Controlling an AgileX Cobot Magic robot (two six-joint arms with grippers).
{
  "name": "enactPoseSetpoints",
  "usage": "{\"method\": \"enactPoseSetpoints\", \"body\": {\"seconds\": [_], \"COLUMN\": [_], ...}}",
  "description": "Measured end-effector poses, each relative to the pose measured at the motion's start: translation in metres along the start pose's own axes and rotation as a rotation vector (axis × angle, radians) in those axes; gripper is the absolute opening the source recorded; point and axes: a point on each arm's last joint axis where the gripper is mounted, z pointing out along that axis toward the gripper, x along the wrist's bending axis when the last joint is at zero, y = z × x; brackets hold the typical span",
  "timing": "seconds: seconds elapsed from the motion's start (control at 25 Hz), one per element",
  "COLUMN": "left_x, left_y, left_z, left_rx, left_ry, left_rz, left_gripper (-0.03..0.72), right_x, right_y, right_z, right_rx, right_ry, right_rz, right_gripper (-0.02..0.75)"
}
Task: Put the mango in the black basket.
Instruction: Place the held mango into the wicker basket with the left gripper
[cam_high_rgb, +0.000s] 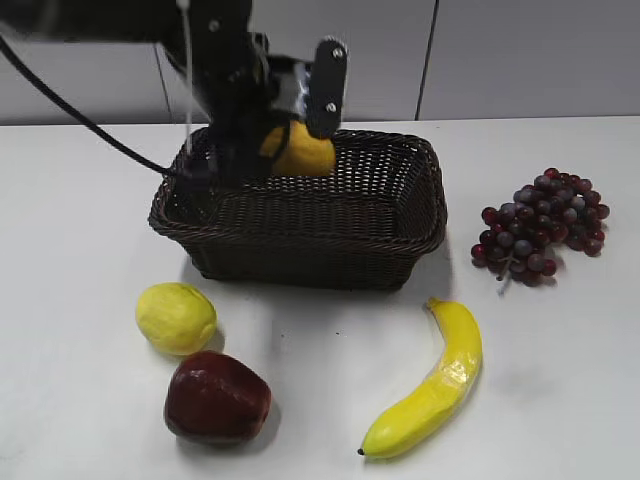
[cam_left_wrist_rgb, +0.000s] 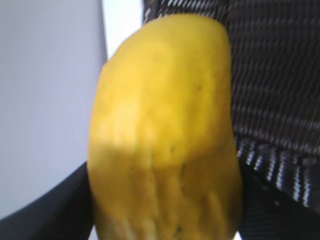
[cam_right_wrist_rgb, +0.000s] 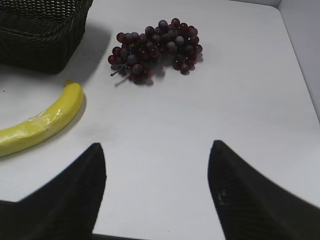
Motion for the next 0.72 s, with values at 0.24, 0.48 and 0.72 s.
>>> {"method": "enactPoseSetpoints", "body": {"seconds": [0.24, 0.48, 0.72], "left_x": [-0.023, -0.025, -0.024], "left_y": [0.022, 0.025, 0.027], "left_z": [0.043, 0.047, 0.047], "left_rx": [-0.051, -0.080, -0.099], "left_ry": [-0.116, -0.135, -0.121], "left_rz": [-0.004, -0.043, -0.059], "left_gripper": [0.581, 0.617, 0.683], "right_x": [0.000, 0.000, 0.000], "right_y": [0.000, 0.000, 0.000], "right_z": [0.000, 0.000, 0.000], "right_rx": [0.000, 0.000, 0.000], "right_ry": [0.000, 0.000, 0.000], "right_rz": [0.000, 0.000, 0.000], "right_gripper": [0.495, 0.495, 0.495]}}
